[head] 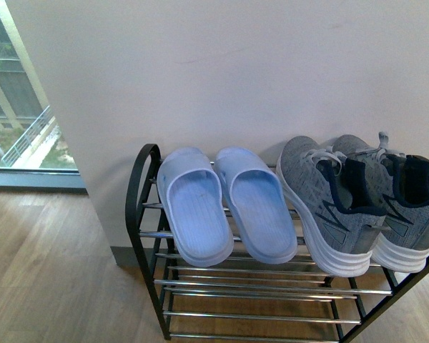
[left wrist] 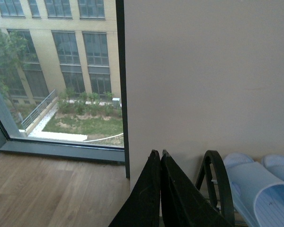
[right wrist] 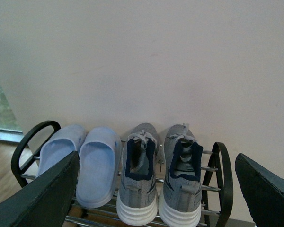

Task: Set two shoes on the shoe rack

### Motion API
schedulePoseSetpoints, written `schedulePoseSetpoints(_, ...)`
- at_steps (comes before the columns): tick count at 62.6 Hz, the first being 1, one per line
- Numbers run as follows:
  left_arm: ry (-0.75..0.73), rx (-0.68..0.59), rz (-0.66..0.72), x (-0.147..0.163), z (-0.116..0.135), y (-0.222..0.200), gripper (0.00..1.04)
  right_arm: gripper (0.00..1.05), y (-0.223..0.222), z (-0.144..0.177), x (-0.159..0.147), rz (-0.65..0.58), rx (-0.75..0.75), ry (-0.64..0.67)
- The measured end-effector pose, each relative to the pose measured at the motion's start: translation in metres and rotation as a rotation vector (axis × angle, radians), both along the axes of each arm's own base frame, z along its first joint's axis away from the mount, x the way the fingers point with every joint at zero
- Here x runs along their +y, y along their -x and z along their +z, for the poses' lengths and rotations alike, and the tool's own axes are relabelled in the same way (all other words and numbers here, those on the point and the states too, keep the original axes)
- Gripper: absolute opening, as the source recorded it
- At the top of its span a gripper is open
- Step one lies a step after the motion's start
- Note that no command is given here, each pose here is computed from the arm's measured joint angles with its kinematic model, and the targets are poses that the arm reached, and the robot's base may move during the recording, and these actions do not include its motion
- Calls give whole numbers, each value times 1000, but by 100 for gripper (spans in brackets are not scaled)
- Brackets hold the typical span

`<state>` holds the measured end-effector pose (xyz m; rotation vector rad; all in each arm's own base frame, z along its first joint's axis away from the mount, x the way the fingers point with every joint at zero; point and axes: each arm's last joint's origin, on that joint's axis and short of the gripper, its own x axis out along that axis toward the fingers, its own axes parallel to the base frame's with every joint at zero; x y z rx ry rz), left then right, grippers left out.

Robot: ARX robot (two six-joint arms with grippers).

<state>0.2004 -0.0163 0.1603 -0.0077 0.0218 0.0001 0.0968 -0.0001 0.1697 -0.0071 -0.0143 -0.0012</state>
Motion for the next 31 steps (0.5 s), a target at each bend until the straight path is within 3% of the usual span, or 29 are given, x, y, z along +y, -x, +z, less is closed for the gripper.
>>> schedulePoseSetpoints(31,0,-11,-4,16,3,46,1,95,0,0,0,0,0,0)
